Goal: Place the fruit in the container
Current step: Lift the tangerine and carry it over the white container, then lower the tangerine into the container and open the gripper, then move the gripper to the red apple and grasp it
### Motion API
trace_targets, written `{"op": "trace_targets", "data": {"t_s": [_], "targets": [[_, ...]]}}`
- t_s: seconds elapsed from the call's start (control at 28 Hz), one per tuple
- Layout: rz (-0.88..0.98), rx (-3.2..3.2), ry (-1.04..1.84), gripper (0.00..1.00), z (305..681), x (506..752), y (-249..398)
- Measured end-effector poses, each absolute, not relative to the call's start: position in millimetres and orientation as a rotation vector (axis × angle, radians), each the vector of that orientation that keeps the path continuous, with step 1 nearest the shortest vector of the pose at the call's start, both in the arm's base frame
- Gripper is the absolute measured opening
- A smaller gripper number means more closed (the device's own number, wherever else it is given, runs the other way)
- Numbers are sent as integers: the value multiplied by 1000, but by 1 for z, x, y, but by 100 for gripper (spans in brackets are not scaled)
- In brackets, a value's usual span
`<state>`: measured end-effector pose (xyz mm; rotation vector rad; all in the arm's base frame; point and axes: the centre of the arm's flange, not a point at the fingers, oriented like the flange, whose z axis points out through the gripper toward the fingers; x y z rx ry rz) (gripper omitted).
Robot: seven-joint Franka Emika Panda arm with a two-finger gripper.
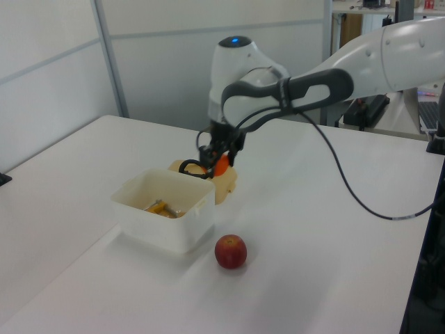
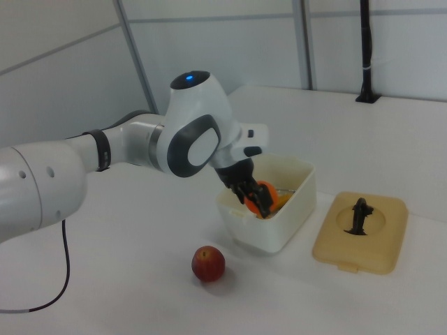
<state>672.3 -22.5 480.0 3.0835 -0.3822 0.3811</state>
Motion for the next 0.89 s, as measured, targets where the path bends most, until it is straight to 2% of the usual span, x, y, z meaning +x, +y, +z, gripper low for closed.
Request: {"op": "trace_targets", "data": {"t_s": [0.14, 0.32, 0.46, 0.5, 0.61, 0.75, 0.89], "targets": [[449, 3068, -429, 75, 467, 688, 19], [469, 3022, -493, 75, 443, 697, 35], [468, 3016, -507, 86, 435, 700, 32], [471, 3015, -511, 92, 436, 701, 30], [491, 3013, -516, 100, 443, 702, 28], [502, 3011, -510, 100, 452, 701, 29], [389, 3013, -426, 100, 453, 691, 30]]}}
